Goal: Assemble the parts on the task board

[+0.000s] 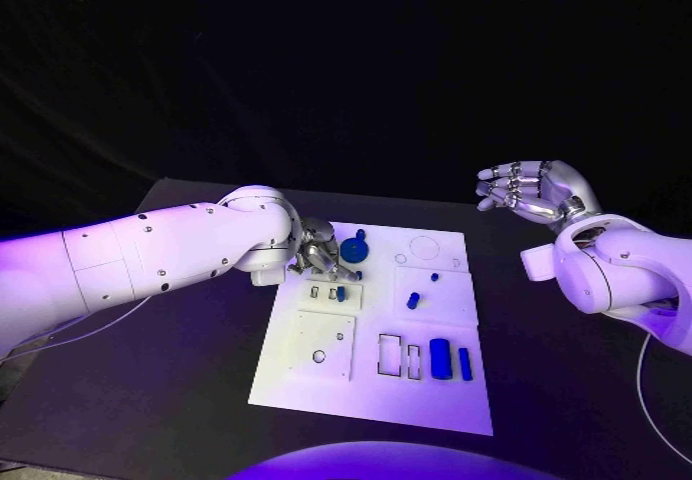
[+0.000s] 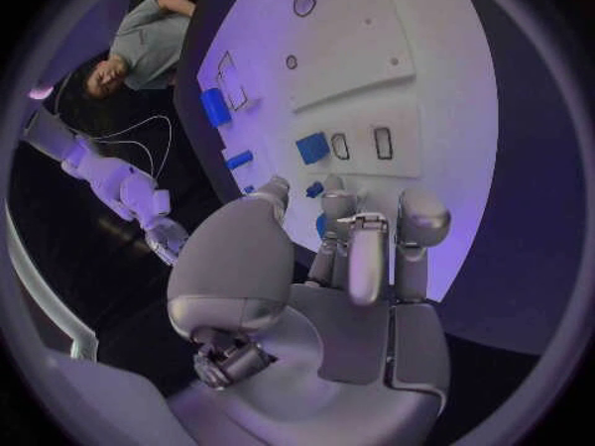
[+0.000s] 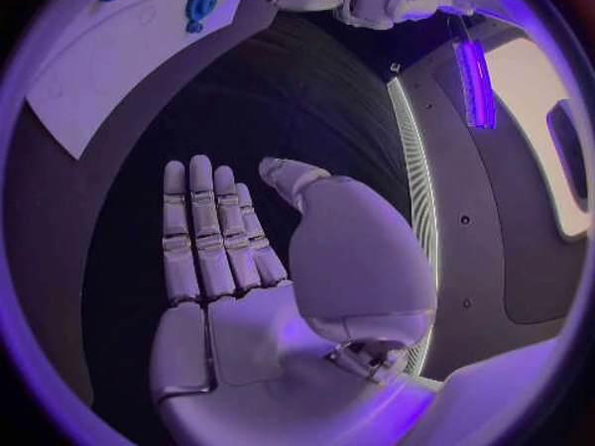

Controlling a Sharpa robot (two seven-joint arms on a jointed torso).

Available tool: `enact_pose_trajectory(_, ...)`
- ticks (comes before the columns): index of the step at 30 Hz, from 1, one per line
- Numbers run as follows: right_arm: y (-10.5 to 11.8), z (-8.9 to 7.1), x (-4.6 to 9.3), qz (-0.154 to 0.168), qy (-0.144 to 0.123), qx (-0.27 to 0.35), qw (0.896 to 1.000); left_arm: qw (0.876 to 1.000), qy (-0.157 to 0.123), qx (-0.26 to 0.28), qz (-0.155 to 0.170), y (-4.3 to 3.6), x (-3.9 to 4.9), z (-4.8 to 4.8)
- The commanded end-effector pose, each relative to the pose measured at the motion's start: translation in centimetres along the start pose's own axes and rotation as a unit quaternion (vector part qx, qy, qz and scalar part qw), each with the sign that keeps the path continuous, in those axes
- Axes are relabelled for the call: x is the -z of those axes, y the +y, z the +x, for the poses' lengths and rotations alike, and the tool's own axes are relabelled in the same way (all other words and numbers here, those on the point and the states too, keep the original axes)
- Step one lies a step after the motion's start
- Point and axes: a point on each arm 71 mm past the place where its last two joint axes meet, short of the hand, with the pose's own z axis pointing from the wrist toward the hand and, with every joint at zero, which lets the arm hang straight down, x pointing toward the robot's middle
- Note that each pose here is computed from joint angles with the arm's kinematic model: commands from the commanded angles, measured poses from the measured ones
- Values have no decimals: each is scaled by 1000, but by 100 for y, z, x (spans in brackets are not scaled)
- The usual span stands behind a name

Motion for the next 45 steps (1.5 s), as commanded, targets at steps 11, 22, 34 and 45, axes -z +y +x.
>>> enact_pose_trajectory(11,-1,30,-1,-1,10,-11,1000,999,31,-9,-1,-24,-24,52)
enact_pose_trajectory(22,-14,31,-3,4,7,-10,1000,999,43,-14,-1,-37,-46,84)
enact_pose_trajectory(34,-47,37,-6,11,5,-10,1000,998,54,-20,0,-44,-39,115)
enact_pose_trajectory(45,-83,40,-15,24,5,-12,1000,998,59,-17,1,-42,-35,122)
